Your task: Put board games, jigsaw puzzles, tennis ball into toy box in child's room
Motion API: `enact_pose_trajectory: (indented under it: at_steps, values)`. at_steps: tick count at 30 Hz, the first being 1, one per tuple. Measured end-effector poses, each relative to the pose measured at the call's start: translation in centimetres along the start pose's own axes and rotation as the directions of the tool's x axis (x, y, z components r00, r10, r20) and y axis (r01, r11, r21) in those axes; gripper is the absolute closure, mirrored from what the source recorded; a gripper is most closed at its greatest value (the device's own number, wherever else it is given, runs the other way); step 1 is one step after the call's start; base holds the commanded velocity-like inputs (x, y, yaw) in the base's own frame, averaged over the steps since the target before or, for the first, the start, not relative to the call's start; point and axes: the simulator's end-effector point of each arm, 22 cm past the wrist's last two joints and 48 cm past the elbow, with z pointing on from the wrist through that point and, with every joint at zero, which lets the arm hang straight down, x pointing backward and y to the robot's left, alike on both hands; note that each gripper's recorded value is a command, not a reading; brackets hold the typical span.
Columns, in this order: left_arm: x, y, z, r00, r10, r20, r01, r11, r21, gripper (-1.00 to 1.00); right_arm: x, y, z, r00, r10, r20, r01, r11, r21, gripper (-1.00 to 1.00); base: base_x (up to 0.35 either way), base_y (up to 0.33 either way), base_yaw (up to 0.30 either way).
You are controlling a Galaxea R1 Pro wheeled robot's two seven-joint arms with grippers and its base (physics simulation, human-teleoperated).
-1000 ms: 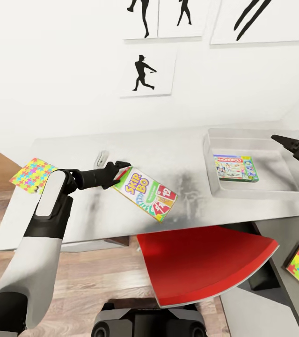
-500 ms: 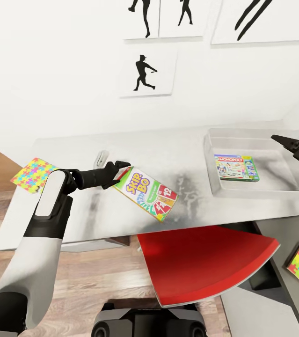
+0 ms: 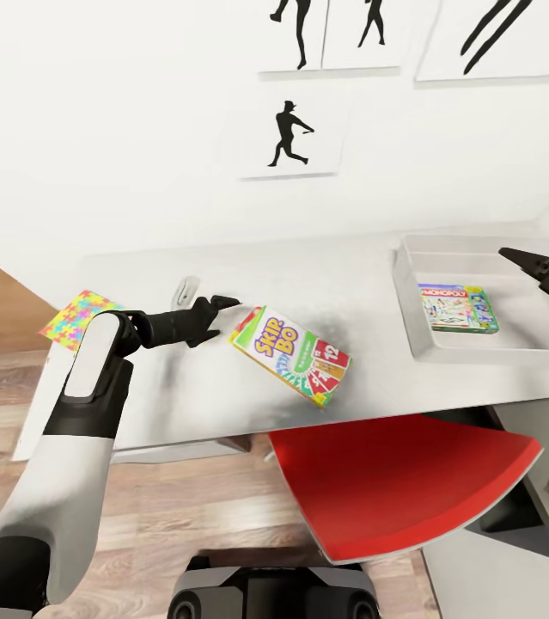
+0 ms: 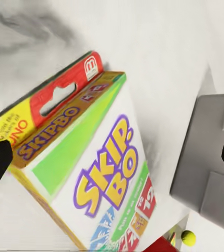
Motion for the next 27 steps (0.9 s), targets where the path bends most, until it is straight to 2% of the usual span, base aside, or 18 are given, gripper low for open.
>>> enact_pose_trajectory:
  at_steps: [11,22,27]
  values:
    - [0.1,0.0,0.0,1.000,0.002,-0.001,-0.002,1.000,-0.001,-1.00,-0.1,-0.2,-0.1,1.000,0.001,0.004,-0.001,1.000,0.004,-1.00,0.000,0.204,0.000]
    - [0.9,0.7,0.1,1.000,-0.009,-0.011,0.009,1.000,-0.003,-1.00,-0.2,-0.2,-0.1,1.000,0.002,0.005,-0.002,1.000,0.004,-1.00,0.000,0.050,0.000]
    - [2.0,0.8,0.1,0.999,-0.026,-0.024,0.027,0.999,0.019,-1.00,-0.2,-0.1,-0.2,1.000,0.002,0.006,-0.002,1.000,0.003,-1.00,0.000,0.016,0.000]
